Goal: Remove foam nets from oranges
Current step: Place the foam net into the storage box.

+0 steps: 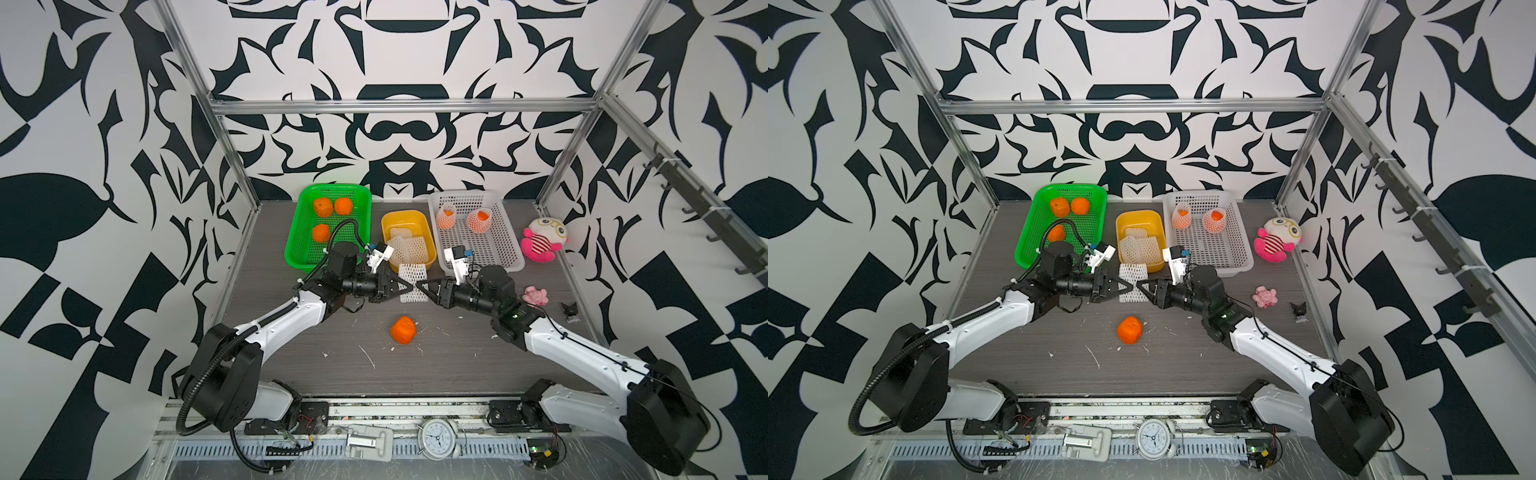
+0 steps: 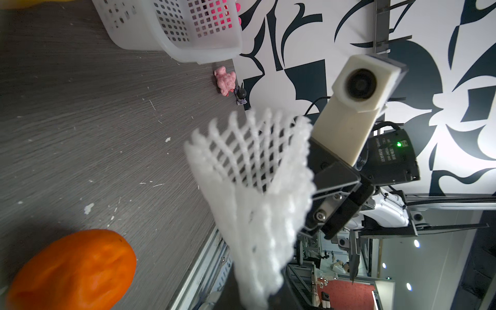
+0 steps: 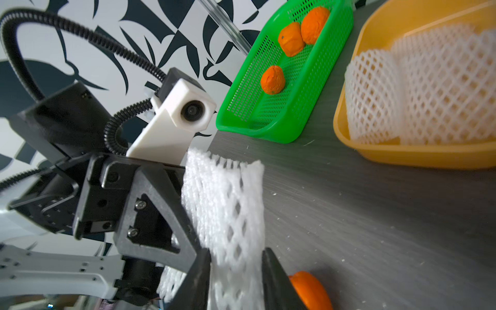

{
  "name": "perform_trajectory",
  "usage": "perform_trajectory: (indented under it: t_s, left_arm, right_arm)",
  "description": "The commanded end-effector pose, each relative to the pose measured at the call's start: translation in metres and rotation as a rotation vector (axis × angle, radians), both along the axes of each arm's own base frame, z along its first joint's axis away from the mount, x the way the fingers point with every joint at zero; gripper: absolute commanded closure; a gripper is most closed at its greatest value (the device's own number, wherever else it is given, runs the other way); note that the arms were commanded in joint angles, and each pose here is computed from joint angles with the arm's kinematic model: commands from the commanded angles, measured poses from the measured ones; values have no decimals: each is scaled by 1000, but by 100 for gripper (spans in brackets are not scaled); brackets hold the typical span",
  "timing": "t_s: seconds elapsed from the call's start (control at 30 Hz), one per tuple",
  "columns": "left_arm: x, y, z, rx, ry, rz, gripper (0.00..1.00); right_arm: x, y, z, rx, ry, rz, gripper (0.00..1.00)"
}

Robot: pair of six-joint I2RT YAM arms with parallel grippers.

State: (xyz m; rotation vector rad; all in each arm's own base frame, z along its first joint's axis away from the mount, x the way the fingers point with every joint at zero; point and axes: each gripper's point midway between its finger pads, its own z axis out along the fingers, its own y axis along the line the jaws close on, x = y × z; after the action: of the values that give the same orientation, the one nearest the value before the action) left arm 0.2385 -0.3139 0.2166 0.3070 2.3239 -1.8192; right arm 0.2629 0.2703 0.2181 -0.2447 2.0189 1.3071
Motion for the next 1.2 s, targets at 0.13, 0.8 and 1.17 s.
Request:
perform_trajectory:
  t_s: [0.13,0.8,1.17]
  left_arm:
    - [3,8,6,51,-82,33,54]
    - [44,49,-26,352,-138,202,1]
    - [51,52,-23,377,-200,187,1]
  right_arm:
    - [14,1,19,-49,-63,-9,95]
    - [140,-25,-4,-232,-45,-93,100]
    - [195,-26,-2,-620,-157,48,100]
